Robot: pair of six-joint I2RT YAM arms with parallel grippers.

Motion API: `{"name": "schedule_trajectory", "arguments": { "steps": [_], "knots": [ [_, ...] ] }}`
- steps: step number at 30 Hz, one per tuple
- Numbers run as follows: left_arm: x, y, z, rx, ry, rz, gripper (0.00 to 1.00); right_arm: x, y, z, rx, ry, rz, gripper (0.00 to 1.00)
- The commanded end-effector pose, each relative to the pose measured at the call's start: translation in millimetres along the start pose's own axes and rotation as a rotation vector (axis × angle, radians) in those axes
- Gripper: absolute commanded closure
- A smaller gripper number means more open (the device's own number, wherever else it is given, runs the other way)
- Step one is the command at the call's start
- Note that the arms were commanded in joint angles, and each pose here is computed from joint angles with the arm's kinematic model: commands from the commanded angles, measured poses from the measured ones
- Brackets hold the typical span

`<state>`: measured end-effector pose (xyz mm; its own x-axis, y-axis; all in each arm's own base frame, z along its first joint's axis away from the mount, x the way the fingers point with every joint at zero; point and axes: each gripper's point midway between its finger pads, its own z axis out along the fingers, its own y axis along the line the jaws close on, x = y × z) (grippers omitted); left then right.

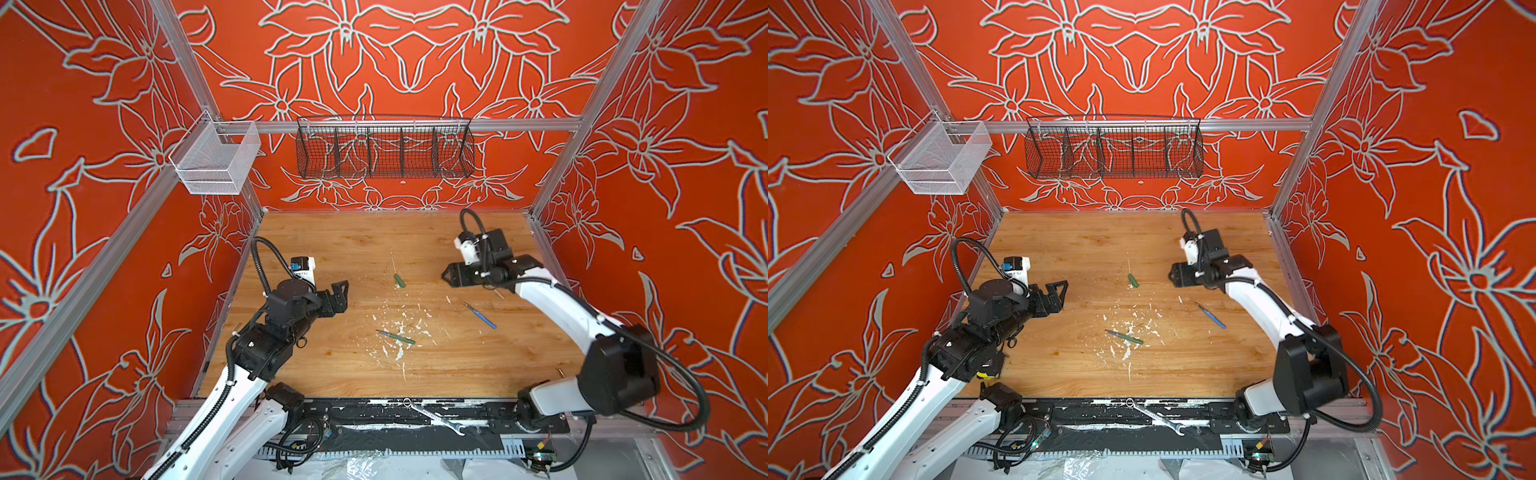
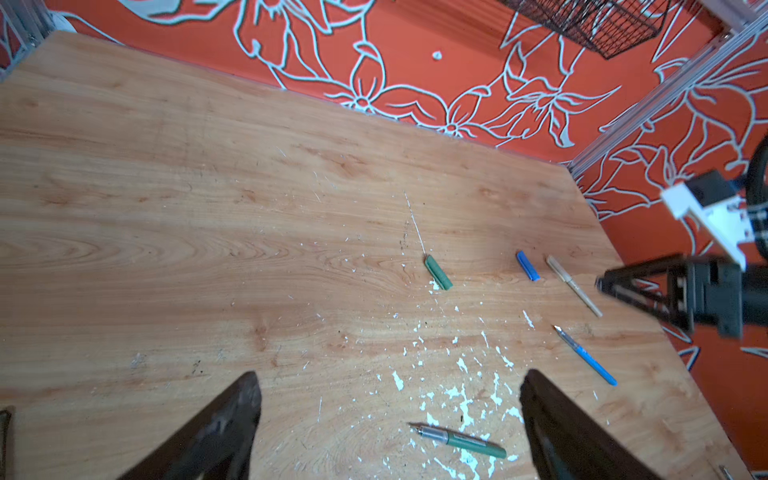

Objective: Insert the pens into the pen caps

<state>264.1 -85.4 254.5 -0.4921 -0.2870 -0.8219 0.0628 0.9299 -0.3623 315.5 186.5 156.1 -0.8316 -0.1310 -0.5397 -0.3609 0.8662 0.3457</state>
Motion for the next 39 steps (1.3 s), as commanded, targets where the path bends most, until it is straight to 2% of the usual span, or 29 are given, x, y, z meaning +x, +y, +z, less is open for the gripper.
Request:
{"name": "schedule_trajectory", "arguments": {
  "steps": [1,4,10,15,26,36,39],
  "knots": [
    [-1,8,2,-0.064,0.040,0.010,0.03,59,53,13,-0.140,0.127,-0.046,0.27],
    [-8,7,4,-0.082,0.045,0.038,0.03,97,84,21,-0.166,0.235,-0.197,0.26],
    [-16,0,-1,-0.055,0.031,0.048,0.03,136,119,48,-0.262,0.434,-0.301,0.25],
    [-1,3,3,-0.046,0.057,0.037,0.03,148,110,68,-0.197,0.530,-0.362,0.24],
    [16,7,6,-0.044,0.109,0.022,0.03,154,94,90,-0.133,0.614,-0.415,0.23],
    [18,6,7,-0.041,0.115,0.024,0.03,168,100,93,-0.197,0.679,-0.393,0.23],
    [21,7,7,-0.042,0.123,0.013,0.03,174,108,90,-0.253,0.700,-0.366,0.23]
  ]
}}
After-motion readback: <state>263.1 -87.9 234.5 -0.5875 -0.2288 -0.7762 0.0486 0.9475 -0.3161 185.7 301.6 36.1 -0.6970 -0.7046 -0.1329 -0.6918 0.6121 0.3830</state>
